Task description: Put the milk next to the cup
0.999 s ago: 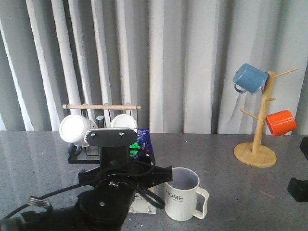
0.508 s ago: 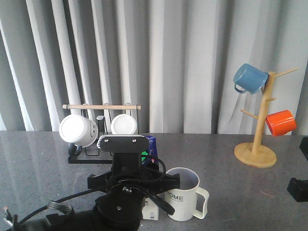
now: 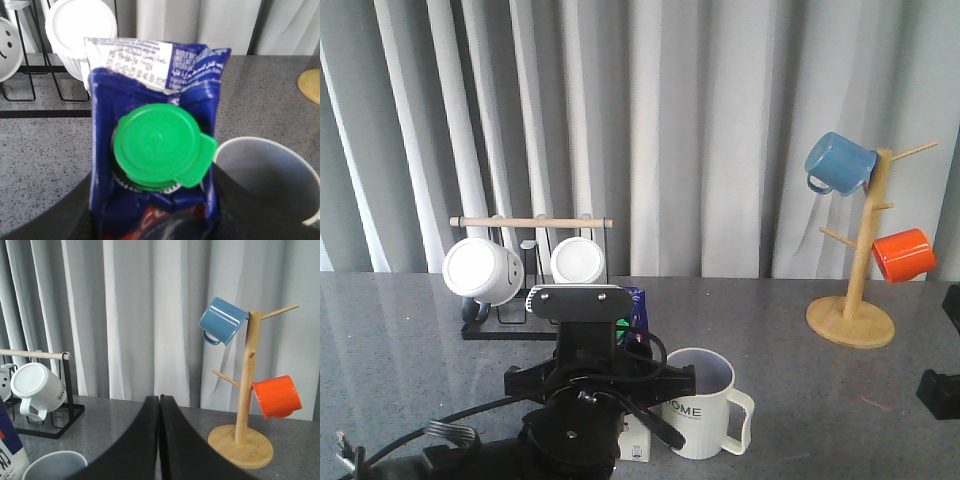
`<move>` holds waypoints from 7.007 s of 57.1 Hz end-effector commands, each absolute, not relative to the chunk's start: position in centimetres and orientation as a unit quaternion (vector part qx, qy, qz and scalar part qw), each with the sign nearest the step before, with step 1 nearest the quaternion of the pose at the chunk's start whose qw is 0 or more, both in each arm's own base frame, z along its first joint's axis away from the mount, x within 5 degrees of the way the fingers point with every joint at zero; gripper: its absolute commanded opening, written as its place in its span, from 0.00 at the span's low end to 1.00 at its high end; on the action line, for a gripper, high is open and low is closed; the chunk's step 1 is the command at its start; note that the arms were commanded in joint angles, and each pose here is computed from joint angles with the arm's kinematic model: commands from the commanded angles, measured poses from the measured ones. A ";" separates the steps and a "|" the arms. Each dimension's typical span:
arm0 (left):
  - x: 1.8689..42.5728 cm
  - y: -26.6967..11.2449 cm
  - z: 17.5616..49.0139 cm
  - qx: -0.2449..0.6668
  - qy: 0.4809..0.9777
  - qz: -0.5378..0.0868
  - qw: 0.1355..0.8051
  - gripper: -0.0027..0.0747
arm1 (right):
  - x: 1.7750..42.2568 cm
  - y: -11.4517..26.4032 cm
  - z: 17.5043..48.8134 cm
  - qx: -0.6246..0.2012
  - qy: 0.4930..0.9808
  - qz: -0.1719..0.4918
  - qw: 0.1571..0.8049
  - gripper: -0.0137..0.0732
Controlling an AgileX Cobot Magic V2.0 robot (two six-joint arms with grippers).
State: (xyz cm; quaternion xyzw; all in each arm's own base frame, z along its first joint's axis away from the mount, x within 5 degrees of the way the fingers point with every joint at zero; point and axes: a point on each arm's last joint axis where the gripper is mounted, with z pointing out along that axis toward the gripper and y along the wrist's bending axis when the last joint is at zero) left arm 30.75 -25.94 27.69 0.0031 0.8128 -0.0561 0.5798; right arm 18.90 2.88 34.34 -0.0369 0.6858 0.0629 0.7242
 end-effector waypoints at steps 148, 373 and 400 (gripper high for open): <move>20.7 -23.6 40.8 0.314 0.664 -0.275 0.621 0.02 | 18.7 2.7 36.1 -0.035 0.647 0.059 0.760 0.15; 5.4 -0.6 21.5 0.024 0.664 -0.052 0.746 0.03 | 8.5 1.4 26.5 -0.112 0.644 -0.009 0.757 0.15; 5.4 -0.6 21.5 0.024 0.664 -0.052 0.746 0.03 | 5.5 0.1 21.3 -0.043 0.634 -0.043 0.771 0.15</move>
